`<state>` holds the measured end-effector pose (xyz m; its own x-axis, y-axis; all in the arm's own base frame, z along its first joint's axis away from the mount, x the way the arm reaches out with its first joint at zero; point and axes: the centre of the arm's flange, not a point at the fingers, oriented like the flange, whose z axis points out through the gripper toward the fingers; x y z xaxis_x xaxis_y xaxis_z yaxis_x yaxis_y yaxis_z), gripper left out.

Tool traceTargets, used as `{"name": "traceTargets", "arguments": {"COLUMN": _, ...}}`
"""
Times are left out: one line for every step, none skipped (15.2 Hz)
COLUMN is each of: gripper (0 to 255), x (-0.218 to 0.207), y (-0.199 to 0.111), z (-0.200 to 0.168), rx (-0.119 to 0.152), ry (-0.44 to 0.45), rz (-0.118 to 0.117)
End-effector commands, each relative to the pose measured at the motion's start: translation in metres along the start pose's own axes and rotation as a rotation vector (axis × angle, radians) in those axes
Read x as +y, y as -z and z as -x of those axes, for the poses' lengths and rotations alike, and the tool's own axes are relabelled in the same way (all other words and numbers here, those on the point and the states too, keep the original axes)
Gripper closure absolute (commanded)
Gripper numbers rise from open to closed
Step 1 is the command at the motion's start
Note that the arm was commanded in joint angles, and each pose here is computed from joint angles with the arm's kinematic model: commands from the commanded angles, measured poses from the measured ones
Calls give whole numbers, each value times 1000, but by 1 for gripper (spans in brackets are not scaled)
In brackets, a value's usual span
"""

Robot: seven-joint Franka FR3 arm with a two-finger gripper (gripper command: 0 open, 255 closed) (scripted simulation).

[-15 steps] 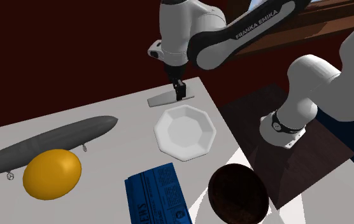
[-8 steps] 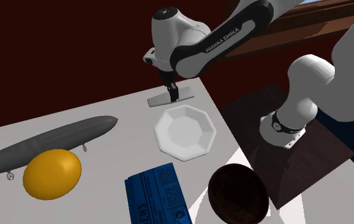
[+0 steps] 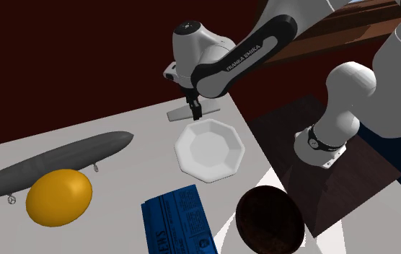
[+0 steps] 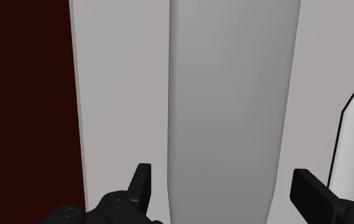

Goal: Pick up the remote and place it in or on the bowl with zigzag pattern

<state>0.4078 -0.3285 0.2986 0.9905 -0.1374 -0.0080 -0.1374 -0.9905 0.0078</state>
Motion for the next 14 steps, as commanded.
{"name": "traceTargets", "arguments": {"gripper": 0, "x": 0, "y": 0, "z": 0, "rx": 0, "ry": 0, "rz": 0}}
{"name": "traceTargets", "arguments": {"gripper": 0, "x": 0, "y": 0, "z": 0, "rx": 0, "ry": 0, "rz": 0}}
{"name": "traceTargets", "arguments": {"gripper": 0, "x": 0, "y": 0, "z": 0, "rx": 0, "ry": 0, "rz": 0}}
{"name": "traceTargets", "arguments": {"gripper": 0, "x": 0, "y": 0, "z": 0, "rx": 0, "ry": 0, "rz": 0}}
{"name": "traceTargets", "arguments": {"gripper": 255, "x": 0, "y": 0, "z": 0, "rx": 0, "ry": 0, "rz": 0}}
{"name": "traceTargets", "arguments": {"gripper": 255, "x": 0, "y": 0, "z": 0, "rx": 0, "ry": 0, "rz": 0}}
{"name": "traceTargets", "arguments": {"gripper": 255, "x": 0, "y": 0, "z": 0, "rx": 0, "ry": 0, "rz": 0}}
{"name": "traceTargets", "arguments": {"gripper": 255, "x": 0, "y": 0, "z": 0, "rx": 0, "ry": 0, "rz": 0}}
{"name": "traceTargets", "arguments": {"gripper": 255, "x": 0, "y": 0, "z": 0, "rx": 0, "ry": 0, "rz": 0}}
{"name": "traceTargets", "arguments": {"gripper": 255, "x": 0, "y": 0, "z": 0, "rx": 0, "ry": 0, "rz": 0}}
{"name": "traceTargets", "arguments": {"gripper": 255, "x": 0, "y": 0, "z": 0, "rx": 0, "ry": 0, "rz": 0}}
{"name": "traceTargets", "arguments": {"gripper": 255, "x": 0, "y": 0, "z": 0, "rx": 0, "ry": 0, "rz": 0}}
{"name": "traceTargets", "arguments": {"gripper": 255, "x": 0, "y": 0, "z": 0, "rx": 0, "ry": 0, "rz": 0}}
{"name": "traceTargets", "arguments": {"gripper": 255, "x": 0, "y": 0, "z": 0, "rx": 0, "ry": 0, "rz": 0}}
